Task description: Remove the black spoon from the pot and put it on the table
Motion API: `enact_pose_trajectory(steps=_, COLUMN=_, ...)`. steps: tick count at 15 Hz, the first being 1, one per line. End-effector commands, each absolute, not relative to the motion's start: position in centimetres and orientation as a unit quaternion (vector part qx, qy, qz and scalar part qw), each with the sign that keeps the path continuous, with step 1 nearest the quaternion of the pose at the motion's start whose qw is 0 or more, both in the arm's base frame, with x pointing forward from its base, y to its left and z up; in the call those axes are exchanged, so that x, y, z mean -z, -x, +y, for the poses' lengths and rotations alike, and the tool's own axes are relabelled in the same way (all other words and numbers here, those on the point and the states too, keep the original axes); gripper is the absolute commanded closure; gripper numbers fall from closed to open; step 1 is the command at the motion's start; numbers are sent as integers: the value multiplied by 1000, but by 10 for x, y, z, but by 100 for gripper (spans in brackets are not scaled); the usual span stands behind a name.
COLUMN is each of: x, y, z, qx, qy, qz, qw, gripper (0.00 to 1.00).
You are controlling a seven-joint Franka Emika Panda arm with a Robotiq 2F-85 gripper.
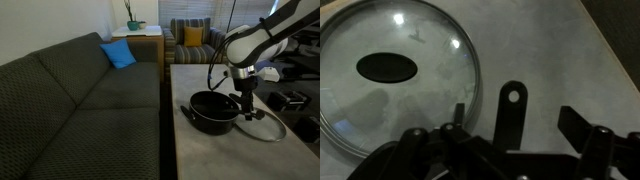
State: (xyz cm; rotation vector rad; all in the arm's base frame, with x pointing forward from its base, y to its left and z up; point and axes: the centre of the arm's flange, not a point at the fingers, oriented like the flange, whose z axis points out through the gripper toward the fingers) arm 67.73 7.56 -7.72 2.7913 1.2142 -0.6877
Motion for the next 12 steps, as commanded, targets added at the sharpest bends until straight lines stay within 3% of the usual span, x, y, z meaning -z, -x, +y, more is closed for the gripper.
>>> enact_pose_trajectory(steps=1, x=114, y=-717, z=77, qx=238, qy=-888, qz=393, qw=23, gripper=35)
enact_pose_trajectory(steps=9, x=119, y=-711, z=81, qx=248, qy=-882, qz=399, qw=30, gripper=92)
enact_pose_trajectory(steps=10, x=119, y=-711, z=81, qx=249, qy=-882, qz=399, qw=31, gripper=95)
enact_pose_trajectory(steps=12, x=118, y=-710, z=83, qx=250, qy=-881, qz=400, qw=32, gripper=93)
